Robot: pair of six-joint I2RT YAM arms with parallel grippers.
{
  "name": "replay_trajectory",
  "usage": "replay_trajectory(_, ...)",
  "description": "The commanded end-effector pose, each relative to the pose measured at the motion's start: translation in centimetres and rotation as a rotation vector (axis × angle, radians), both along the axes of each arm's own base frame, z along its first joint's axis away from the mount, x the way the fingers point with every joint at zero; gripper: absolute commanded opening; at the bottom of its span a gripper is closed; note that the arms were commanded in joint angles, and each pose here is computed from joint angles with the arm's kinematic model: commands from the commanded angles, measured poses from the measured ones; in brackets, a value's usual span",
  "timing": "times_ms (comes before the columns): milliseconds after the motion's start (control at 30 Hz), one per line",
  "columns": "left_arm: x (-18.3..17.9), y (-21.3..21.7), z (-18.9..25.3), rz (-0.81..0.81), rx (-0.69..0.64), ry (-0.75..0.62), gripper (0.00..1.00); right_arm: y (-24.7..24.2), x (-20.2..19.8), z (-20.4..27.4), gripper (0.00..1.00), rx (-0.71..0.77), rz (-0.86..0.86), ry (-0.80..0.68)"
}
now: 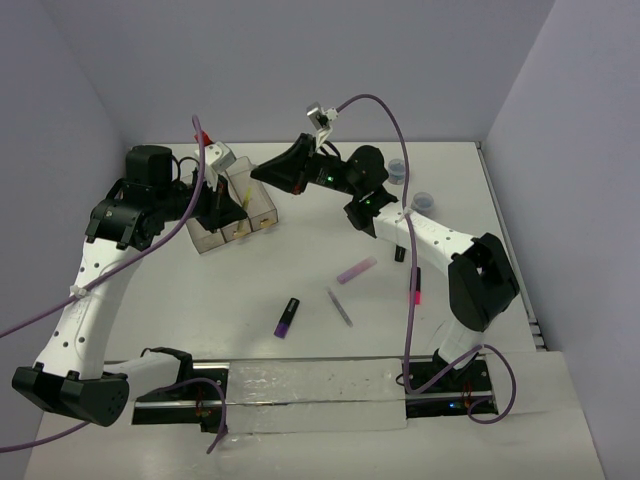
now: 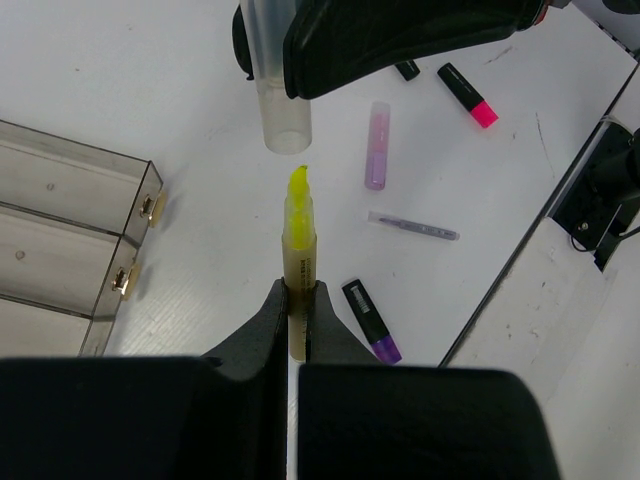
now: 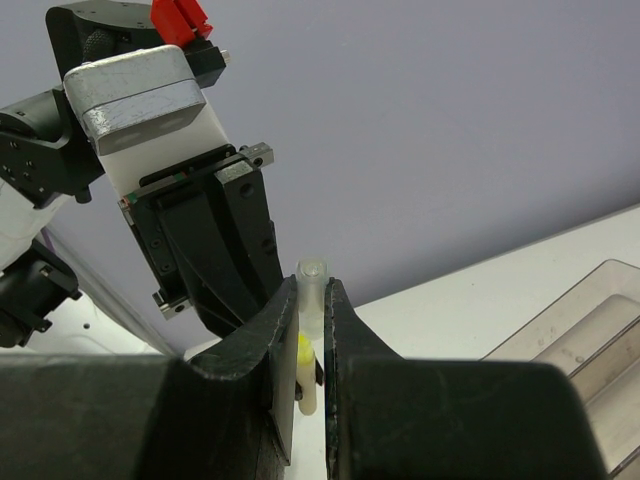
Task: Sort the stationery into containers
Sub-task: Close the pen cap on the pen.
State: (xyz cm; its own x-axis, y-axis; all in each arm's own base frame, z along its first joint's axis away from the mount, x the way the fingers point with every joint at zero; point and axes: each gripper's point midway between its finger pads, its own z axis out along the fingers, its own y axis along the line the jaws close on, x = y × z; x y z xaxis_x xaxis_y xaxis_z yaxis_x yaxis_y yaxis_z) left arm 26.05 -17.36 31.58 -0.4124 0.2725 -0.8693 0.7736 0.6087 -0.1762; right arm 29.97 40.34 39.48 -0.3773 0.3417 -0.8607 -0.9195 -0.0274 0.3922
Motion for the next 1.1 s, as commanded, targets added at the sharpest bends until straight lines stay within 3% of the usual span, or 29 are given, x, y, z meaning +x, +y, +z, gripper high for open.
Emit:
replay_trajectory(0, 0.3, 0.0, 0.8, -0.002, -0.003, -0.035, 0.00, -0.2, -0.3, 1.5, 0.00, 0.023, 0.016, -0.042)
replay_trajectory(633, 0.5, 0.0, 1.0, 0.003, -0.005, -0.042, 0.00, 0.9, -0.6, -0.3, 0.00, -0.009, 0.051, -0.009)
replay_trajectory(1067, 0.2, 0.3, -0.4, 0.002, 0.016, -0.021, 0.00, 0.5, -0.9, 1.8, 0.00, 0.019, 0.042, -0.050)
